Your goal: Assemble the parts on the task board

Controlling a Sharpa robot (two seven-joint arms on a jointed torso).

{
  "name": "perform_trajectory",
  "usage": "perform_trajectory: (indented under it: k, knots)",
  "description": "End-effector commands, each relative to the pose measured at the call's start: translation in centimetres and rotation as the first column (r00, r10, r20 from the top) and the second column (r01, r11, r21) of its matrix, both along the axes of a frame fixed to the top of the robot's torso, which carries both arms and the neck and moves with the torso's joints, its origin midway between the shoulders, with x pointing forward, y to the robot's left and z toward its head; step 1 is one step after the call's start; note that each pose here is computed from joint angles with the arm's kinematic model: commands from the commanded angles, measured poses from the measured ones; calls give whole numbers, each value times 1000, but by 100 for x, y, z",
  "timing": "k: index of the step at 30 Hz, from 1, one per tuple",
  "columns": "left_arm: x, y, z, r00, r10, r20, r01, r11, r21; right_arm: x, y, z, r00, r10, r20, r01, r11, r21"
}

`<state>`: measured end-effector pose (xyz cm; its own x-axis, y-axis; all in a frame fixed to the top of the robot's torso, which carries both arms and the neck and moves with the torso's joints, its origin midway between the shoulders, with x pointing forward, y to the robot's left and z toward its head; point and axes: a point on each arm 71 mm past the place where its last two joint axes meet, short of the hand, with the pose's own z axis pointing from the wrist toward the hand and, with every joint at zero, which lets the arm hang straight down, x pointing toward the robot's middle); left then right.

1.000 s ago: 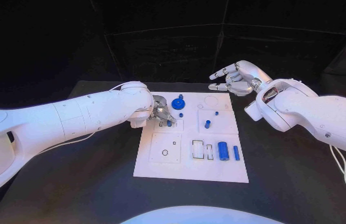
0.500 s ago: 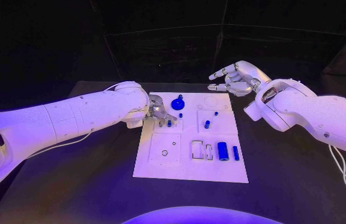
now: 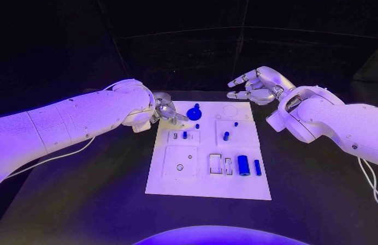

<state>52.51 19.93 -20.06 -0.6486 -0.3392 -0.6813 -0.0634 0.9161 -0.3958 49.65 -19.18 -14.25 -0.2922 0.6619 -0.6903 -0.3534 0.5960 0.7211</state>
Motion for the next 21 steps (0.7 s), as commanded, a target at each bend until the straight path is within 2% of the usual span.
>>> perform_trajectory:
  k: [1, 6, 13, 21]
  knots:
    - [63, 60, 49, 1000, 20, -5, -20, 1000, -13, 4, 7, 8, 1000, 8, -2, -8, 1000, 4]
    - [183, 99, 63, 1000, 27, -15, -27, 999, 19, 9, 16, 6, 1000, 9, -4, -9, 1000, 4]
    - [352, 94, 28, 999, 45, -15, -44, 997, 70, 15, 33, 2, 1000, 12, -4, -12, 1000, 4]
    - [466, 141, -14, 997, 76, -26, -73, 993, 95, 19, 45, 1, 1000, 14, -5, -14, 1000, 4]
